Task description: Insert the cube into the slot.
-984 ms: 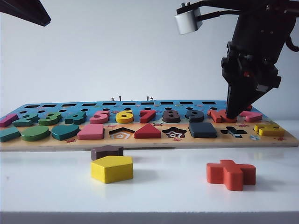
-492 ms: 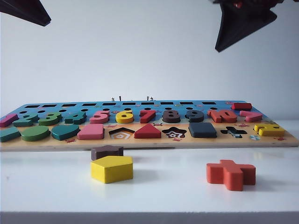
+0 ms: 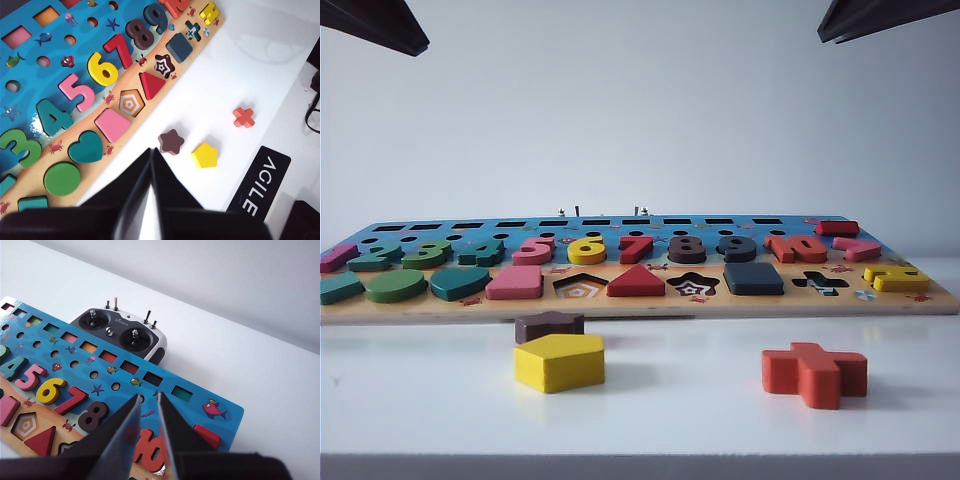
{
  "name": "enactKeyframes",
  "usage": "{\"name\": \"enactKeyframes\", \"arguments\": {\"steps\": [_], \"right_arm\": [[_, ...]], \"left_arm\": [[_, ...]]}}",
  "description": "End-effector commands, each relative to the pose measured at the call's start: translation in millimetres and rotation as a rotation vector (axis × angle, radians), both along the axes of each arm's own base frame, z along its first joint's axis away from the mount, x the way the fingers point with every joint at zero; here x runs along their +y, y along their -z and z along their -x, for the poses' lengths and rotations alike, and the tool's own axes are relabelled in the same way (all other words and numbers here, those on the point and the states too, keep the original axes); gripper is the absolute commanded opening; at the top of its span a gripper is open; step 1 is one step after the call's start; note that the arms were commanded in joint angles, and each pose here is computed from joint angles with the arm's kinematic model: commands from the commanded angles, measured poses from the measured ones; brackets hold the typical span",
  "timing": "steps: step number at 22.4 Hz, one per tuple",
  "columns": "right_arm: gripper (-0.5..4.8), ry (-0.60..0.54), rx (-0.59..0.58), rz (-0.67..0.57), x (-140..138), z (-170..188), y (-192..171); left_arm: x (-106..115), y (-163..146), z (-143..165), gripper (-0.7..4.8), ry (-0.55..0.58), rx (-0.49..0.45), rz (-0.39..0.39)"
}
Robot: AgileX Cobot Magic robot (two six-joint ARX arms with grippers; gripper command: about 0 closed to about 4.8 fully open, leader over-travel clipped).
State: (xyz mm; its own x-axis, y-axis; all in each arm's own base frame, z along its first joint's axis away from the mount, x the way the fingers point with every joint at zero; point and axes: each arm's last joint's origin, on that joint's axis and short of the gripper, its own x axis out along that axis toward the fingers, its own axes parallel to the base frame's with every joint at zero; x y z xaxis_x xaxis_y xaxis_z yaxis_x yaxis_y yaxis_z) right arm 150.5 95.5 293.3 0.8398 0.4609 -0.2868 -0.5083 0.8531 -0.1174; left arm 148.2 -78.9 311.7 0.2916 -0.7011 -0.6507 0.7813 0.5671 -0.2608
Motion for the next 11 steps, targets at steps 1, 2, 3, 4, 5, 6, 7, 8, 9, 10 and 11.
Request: {"name": "enactKeyframes", "arguments": {"steps": [1, 2, 3, 4, 5, 6, 7, 8, 9, 10, 11], "right_arm": [[0.83, 0.035, -0.069, -0.039, -7.2, 9.3, 7.5], [0.83, 0.037, -0.076, -0.043, -8.8, 11.6, 10.2], [0.83, 0.037, -0.083, -0.048, -10.6, 14.5, 13.4], [0.83, 0.04, -0.09, -0.053, -12.5, 17.1, 16.4], [0.83, 0.05, -0.096, -0.057, -14.3, 19.4, 19.1], [0.83, 0.067, -0.101, -0.067, -16.7, 22.3, 21.7], [0.83, 0.084, -0.101, -0.075, -18.7, 24.5, 24.5], [0.83, 0.094, -0.106, -0.08, -20.4, 26.7, 26.7], [0.83, 0.096, -0.11, -0.082, -22.0, 29.0, 30.1], [0.83, 0.096, -0.115, -0.086, -23.5, 31.3, 33.1], [0.83, 0.098, -0.124, -0.096, -26.1, 35.3, 38.8]], "left_arm": [[-0.3, -2.2, -1.1, 0.17, 0.005, -0.021, 0.006], [-0.3, -2.2, -1.1, 0.17, 0.005, -0.021, 0.006], [-0.3, -2.2, -1.1, 0.17, 0.005, -0.021, 0.006], [-0.3, -2.2, -1.1, 0.17, 0.005, -0.021, 0.006], [-0.3, -2.2, -1.1, 0.17, 0.005, -0.021, 0.006], [-0.3, -2.2, -1.1, 0.17, 0.005, -0.021, 0.006], [-0.3, -2.3, -1.1, 0.17, 0.005, -0.022, 0.006], [-0.5, -2.4, -1.2, 0.17, 0.007, -0.022, 0.01], [-0.5, -2.7, -1.4, 0.17, 0.007, -0.027, 0.012], [-0.6, -2.8, -1.5, 0.17, 0.007, -0.028, 0.012], [-0.5, -3.0, -1.3, 0.17, 0.007, -0.029, 0.012]]}}
